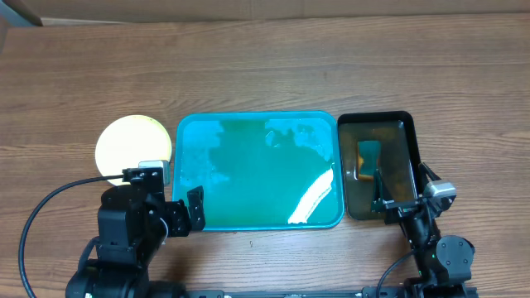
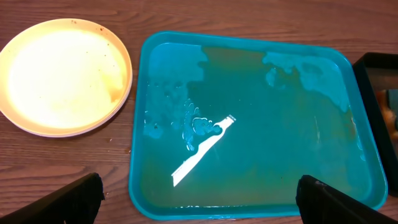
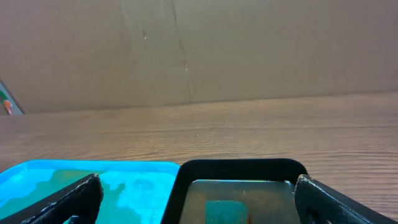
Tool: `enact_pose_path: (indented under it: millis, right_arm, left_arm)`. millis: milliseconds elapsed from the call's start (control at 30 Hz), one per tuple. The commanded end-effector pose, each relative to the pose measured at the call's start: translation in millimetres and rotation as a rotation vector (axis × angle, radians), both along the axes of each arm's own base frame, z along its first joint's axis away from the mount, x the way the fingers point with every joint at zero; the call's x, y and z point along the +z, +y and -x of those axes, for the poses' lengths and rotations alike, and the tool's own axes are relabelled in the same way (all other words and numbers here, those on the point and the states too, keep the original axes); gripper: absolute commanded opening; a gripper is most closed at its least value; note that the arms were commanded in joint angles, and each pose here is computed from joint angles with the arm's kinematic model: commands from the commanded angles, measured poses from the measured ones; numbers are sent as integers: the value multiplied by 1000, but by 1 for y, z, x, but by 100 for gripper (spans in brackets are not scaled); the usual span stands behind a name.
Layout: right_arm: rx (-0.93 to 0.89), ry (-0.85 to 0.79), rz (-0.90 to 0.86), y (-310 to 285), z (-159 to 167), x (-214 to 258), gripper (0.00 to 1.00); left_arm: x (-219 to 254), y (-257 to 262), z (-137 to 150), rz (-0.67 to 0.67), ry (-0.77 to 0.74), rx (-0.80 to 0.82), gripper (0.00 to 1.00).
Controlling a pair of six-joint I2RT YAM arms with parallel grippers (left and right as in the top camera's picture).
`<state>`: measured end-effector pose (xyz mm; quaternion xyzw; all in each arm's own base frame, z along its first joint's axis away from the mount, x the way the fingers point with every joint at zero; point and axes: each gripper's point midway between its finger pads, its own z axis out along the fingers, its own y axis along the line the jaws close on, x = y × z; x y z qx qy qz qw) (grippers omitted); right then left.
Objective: Clean dirty plates on tray and stack at the side
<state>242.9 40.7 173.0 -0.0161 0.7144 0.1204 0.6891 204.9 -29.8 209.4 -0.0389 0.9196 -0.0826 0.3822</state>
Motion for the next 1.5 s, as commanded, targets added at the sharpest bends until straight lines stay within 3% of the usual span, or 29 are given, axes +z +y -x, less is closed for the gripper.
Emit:
enact_pose_path:
  millis: [0,467,800,1067,1233,1467]
  right_arm:
    - [-16,-3,4,-3,-1,-2,100]
    - [-16,-3,4,-3,-1,-2,100]
    - [-16,-3,4,-3,-1,-2,100]
    - [-16,-3,4,-3,-1,-2,100]
    - [-16,-3,4,-3,-1,-2,100]
    - [-16,-3,4,-3,-1,-2,100]
  left_arm:
    - [-1,2,0,-12,-3,7,100]
    - [7,16,5,-54,-86,60,100]
    - [-28,13,-19,20,-425,67,100]
    - [-17,14,-37,41,-725,66,100]
    - [-1,10,-38,-35,-913,13,100]
    - [-10,7,-39,-95,-886,-26,100]
